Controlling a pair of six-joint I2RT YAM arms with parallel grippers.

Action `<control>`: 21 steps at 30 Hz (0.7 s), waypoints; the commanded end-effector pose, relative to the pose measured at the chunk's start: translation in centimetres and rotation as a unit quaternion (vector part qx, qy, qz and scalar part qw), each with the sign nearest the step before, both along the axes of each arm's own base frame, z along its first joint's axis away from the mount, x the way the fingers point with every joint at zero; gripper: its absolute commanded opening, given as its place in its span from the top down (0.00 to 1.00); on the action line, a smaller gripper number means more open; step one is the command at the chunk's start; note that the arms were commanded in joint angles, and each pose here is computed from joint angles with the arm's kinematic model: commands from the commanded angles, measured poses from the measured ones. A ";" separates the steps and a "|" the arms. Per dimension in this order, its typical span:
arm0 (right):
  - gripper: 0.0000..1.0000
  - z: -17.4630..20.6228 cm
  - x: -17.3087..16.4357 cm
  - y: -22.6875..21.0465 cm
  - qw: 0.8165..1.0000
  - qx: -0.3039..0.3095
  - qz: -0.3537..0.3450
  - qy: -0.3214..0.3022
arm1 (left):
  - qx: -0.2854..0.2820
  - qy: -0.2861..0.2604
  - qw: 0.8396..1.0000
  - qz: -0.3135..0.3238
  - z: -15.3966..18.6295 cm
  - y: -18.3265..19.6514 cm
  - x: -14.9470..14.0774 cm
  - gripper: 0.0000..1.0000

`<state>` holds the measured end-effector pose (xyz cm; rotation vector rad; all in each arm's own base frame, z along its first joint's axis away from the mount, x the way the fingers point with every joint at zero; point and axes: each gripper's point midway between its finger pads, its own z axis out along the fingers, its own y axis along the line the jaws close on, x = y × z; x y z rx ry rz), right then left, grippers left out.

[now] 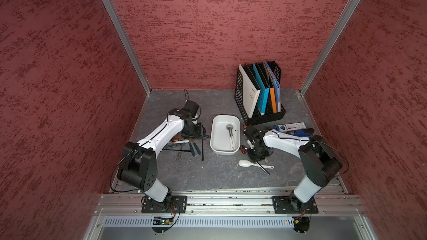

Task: Put the spoon into the storage box
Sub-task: Pick up the spoon from the center of the board.

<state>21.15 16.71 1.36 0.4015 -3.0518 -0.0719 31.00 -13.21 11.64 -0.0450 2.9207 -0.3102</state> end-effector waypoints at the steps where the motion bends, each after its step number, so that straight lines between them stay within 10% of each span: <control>1: 0.83 -2.0 -2.9 2.3 0.997 0.039 0.019 0.062 | -0.006 -0.020 1.000 0.004 1.1 0.5 0.8 0.43; 21: 0.93 3.6 0.7 2.5 0.998 0.020 0.044 -0.026 | -0.030 -0.023 0.999 0.022 1.3 0.6 1.0 0.43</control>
